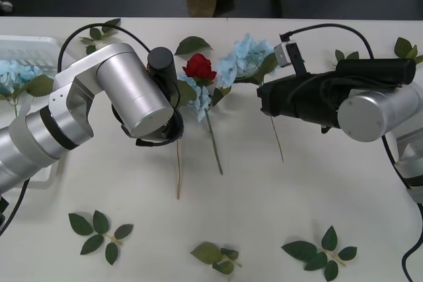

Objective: Place the red flowers into the right box and the blue flowers into the left box. If a person shows an open palm, hand one flower to the person first, then continue sorting.

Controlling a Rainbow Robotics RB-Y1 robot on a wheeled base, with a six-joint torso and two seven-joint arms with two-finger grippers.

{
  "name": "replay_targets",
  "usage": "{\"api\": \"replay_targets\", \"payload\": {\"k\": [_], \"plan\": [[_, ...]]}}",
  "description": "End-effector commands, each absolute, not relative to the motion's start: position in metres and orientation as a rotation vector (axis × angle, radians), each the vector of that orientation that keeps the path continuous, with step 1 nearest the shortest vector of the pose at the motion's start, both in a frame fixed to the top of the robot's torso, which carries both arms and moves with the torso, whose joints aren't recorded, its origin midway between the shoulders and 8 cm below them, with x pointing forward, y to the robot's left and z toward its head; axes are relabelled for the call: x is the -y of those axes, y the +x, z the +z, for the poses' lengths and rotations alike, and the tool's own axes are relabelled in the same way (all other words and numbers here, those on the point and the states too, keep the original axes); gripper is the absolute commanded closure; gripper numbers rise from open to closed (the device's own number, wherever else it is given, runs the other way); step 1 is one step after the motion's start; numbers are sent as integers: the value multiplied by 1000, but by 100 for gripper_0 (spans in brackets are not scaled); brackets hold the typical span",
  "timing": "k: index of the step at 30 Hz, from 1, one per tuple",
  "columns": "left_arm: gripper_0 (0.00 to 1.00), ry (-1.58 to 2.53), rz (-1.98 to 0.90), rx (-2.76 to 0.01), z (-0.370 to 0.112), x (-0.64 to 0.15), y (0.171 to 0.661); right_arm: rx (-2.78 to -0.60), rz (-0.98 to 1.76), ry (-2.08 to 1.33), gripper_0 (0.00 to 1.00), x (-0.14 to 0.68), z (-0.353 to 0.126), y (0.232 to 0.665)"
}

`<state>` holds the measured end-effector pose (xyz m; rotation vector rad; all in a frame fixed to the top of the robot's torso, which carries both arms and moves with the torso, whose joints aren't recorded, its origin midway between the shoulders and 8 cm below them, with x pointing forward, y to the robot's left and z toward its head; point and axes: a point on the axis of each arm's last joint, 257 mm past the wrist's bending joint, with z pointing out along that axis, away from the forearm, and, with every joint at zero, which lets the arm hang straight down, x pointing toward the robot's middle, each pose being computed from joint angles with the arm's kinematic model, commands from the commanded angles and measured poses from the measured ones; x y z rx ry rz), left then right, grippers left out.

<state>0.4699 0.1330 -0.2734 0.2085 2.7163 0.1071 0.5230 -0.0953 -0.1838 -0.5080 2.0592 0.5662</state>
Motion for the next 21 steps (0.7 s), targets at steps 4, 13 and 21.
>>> {"api": "replay_targets", "payload": {"k": [4,13,21], "plan": [[0,179,69,-2657,-254,-111,478,-1819,886,-507,100,78,-63,502],[0,139,74,-2650,-279,-95,496,-1627,1194,-486,100,74,-2,467],[0,170,112,-2608,-315,-96,512,-1544,1348,-448,100,64,20,454]]}}
